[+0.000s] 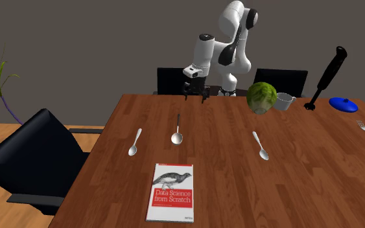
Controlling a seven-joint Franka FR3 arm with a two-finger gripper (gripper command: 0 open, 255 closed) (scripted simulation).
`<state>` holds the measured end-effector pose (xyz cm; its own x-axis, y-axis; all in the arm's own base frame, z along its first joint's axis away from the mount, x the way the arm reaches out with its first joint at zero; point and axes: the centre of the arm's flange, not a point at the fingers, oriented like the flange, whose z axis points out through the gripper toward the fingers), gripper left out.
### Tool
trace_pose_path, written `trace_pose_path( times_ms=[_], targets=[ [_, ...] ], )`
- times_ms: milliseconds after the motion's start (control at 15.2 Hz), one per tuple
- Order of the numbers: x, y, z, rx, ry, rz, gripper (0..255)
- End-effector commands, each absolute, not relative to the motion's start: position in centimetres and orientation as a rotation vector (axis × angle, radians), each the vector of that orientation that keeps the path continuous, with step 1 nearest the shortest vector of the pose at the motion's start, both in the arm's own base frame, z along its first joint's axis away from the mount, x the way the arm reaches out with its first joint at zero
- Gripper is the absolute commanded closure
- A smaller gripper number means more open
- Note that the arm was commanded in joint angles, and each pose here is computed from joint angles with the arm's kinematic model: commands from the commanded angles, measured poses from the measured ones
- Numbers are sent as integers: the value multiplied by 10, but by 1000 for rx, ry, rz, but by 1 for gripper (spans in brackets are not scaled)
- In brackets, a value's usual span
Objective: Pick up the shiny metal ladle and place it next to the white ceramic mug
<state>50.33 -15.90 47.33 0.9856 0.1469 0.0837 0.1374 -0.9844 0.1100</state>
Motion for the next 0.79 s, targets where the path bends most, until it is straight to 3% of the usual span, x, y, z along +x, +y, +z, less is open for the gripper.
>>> trace_pose_path(
  times_ms=[0,726],
  targets=[
    [523,-171,454,3023,252,125,0],
    [607,-221,372,3006,396,61,0]
  ],
)
